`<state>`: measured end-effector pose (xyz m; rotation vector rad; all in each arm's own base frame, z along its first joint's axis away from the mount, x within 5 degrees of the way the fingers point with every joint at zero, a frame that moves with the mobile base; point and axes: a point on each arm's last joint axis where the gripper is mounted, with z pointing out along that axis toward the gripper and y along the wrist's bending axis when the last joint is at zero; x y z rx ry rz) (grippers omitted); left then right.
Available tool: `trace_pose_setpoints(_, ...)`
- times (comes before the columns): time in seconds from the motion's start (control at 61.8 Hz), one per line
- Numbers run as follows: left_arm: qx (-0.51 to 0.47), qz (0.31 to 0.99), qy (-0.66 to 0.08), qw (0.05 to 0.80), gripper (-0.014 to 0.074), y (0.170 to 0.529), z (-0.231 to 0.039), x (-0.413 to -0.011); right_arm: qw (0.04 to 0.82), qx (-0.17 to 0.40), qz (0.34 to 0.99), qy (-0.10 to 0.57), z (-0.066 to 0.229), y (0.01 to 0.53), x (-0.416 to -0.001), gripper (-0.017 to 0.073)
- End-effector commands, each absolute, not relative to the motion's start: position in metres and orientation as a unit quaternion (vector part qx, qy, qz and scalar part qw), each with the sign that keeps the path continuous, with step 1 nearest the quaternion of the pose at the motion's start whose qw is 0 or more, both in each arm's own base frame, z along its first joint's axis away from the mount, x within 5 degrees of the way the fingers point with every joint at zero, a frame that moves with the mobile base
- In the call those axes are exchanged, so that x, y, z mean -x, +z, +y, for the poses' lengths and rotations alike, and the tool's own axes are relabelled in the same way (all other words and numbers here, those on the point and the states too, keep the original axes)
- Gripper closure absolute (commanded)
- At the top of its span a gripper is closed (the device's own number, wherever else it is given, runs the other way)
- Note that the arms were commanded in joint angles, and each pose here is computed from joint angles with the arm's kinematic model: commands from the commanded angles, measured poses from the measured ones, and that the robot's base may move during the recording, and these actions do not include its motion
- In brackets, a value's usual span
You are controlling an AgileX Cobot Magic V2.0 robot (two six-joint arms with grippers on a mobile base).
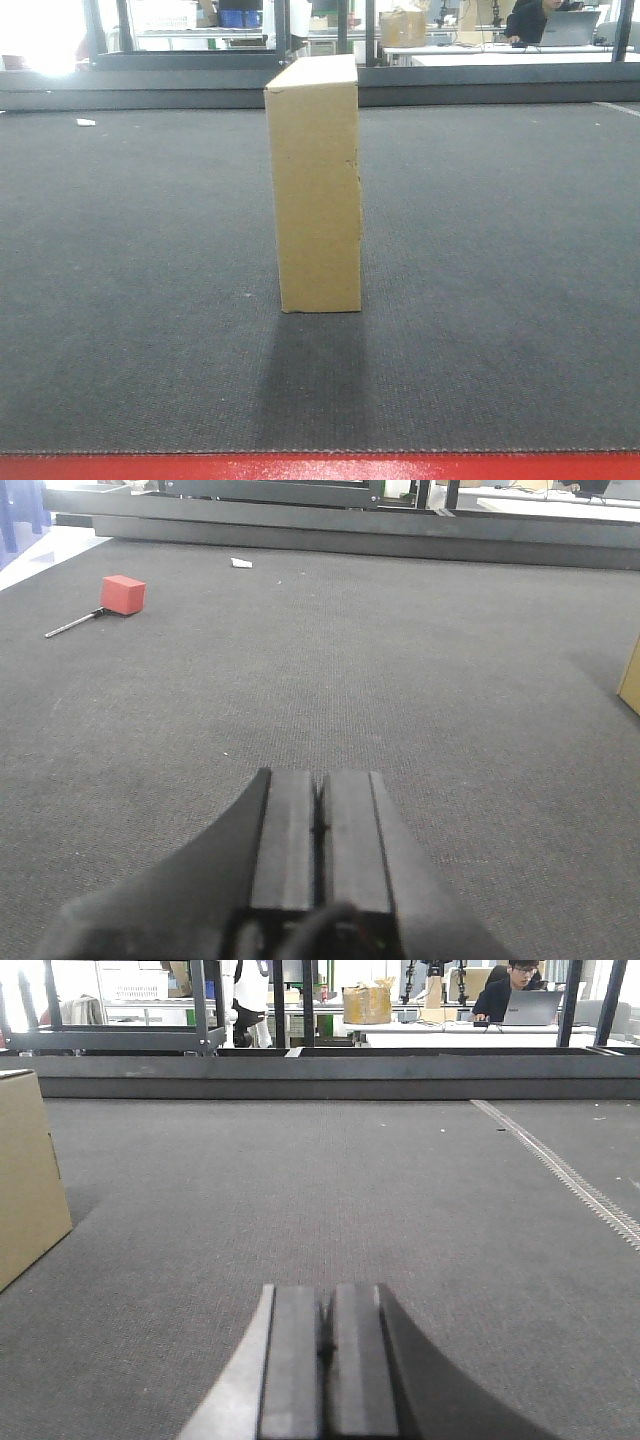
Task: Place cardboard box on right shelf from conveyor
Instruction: 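Move the right gripper down over the upright cardboard box on the conveyor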
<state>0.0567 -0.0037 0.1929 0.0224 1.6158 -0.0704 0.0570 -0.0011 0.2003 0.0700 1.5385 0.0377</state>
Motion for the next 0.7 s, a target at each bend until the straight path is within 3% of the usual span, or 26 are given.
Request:
trace_pose_setpoints(0.0,-0.005,0.689,-0.032,0.724,0.0709,0.1986,-0.0029,-0.0560,0.756,-0.035,0.653,0.008,-0.0025,0.2110,-0.0543,0.0501)
trace_pose_setpoints(0.68,-0.005,0.689,-0.032,0.724,0.0710,0.1986,-0.0029,-0.0560,0.756,-0.035,0.653,0.008,-0.0025,0.2110,-0.0543,0.0501)
